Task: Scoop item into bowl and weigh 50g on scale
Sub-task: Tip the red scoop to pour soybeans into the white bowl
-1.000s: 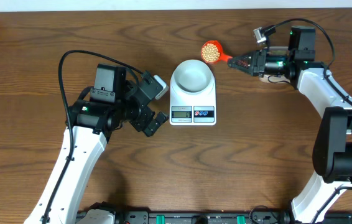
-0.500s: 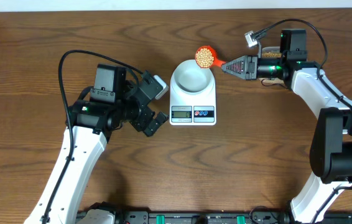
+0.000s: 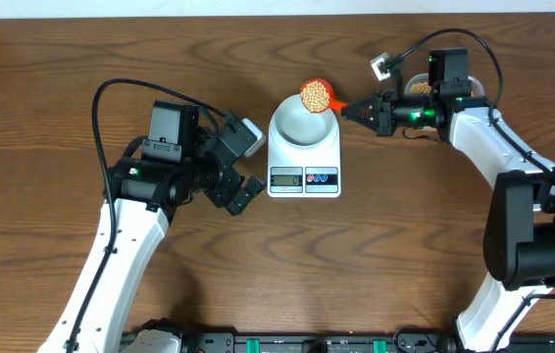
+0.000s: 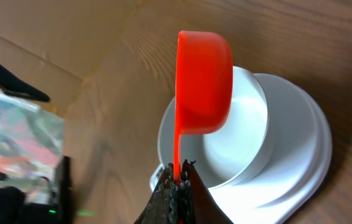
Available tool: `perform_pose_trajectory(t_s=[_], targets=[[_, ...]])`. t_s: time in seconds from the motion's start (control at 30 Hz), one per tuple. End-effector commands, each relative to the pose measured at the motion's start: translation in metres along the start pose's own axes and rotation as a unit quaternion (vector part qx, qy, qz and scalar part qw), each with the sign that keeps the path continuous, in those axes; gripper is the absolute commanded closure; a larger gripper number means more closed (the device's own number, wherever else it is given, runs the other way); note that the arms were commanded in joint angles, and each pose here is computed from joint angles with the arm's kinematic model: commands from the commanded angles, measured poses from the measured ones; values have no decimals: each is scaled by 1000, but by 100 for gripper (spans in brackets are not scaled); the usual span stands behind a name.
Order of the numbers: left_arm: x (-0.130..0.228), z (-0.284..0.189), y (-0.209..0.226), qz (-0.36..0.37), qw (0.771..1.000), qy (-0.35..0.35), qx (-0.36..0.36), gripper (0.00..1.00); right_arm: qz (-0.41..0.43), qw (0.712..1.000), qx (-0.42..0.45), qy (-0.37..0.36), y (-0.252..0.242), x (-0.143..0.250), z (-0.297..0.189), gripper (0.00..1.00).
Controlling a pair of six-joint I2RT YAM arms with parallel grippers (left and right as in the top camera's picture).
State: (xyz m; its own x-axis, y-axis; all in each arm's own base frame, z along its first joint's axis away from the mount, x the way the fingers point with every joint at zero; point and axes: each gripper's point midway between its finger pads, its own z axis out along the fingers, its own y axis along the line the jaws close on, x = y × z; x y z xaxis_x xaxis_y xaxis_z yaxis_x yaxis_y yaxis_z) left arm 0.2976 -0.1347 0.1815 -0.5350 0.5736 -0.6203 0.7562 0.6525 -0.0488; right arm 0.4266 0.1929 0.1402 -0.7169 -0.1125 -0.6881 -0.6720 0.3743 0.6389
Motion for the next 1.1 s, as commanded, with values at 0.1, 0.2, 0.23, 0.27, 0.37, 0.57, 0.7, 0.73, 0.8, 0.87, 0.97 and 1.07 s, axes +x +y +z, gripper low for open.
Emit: perform_pose_trajectory(t_s=[0.1, 0.2, 0.23, 0.27, 0.37, 0.57, 0.7, 0.73, 0.8, 0.87, 0.97, 1.07], targets=[[-7, -3, 2, 10, 1000, -9, -1, 0, -92, 996, 5, 7, -2, 3, 6, 99], [-7, -3, 2, 10, 1000, -9, -1, 0, -117, 993, 4, 8, -1, 3, 6, 99], [-7, -3, 2, 10, 1000, -9, -1, 0, -126, 992, 4, 8, -1, 3, 7, 99], [-7, -3, 2, 10, 1000, -9, -1, 0, -131, 991, 4, 8, -1, 3, 7, 99], [-7, -3, 2, 10, 1000, -9, -1, 0, -143, 990, 4, 8, -1, 3, 7, 99], [-7, -3, 2, 10, 1000, -9, -1, 0, -148, 989, 25, 16, -8, 5, 8, 99], [-7, -3, 2, 10, 1000, -9, -1, 0, -153, 988, 26, 17, -8, 5, 9, 99], [-7, -3, 2, 10, 1000, -9, -1, 0, -163, 986, 25, 18, -8, 5, 9, 99], [-7, -3, 2, 10, 1000, -9, -1, 0, -191, 981, 22, 21, -6, 7, 11, 99], [-7, -3, 2, 10, 1000, -9, -1, 0, -210, 977, 20, 24, -5, 8, 12, 99], [-7, -3, 2, 10, 1000, -9, -1, 0, -224, 974, 18, 26, -4, 9, 13, 99], [-7, -3, 2, 10, 1000, -9, -1, 0, -244, 969, 18, 26, -4, 9, 13, 99]])
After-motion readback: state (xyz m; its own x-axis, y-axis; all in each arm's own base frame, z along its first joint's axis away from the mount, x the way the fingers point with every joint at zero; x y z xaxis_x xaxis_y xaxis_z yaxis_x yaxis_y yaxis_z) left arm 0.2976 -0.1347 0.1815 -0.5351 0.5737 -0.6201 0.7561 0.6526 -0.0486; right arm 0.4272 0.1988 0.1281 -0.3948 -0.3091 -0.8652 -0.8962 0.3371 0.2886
